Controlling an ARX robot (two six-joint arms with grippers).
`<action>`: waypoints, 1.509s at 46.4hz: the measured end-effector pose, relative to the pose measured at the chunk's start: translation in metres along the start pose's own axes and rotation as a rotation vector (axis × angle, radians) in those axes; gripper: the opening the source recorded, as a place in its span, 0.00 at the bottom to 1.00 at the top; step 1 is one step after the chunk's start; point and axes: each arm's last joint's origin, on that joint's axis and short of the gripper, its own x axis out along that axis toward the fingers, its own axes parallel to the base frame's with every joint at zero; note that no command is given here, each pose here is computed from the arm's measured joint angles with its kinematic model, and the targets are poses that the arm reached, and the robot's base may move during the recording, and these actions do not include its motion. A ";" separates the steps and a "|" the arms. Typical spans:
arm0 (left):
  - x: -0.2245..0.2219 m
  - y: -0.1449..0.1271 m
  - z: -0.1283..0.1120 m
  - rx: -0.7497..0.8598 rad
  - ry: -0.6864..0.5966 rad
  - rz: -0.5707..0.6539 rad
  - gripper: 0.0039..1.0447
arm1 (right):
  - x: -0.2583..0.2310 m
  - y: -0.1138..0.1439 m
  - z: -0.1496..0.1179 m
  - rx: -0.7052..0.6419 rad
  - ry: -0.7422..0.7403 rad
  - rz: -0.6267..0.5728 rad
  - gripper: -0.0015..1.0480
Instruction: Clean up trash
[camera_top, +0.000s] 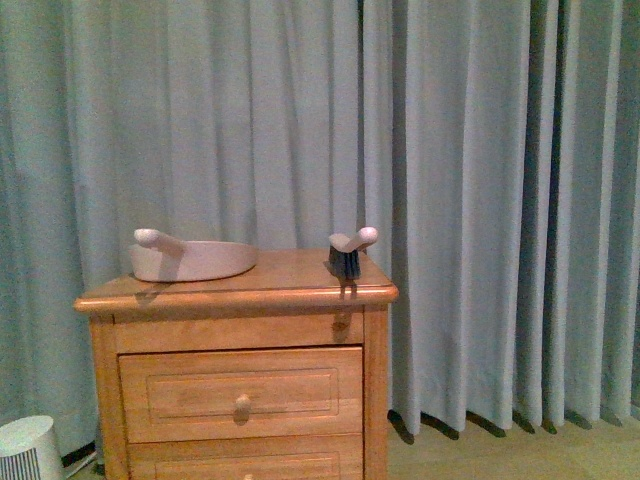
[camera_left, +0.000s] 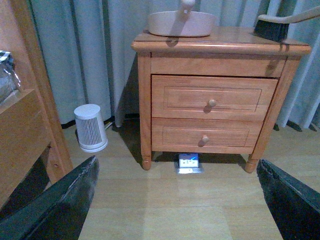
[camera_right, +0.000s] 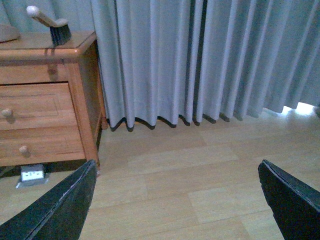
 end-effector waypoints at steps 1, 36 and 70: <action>0.000 0.000 0.000 0.000 0.000 0.000 0.93 | 0.000 0.000 0.000 0.000 0.000 0.000 0.93; 0.000 0.000 0.000 0.000 0.000 0.000 0.93 | 0.000 0.000 0.000 0.000 0.000 0.000 0.93; 0.000 0.000 0.000 0.000 0.000 0.000 0.93 | 0.000 0.000 0.000 0.000 0.000 0.000 0.93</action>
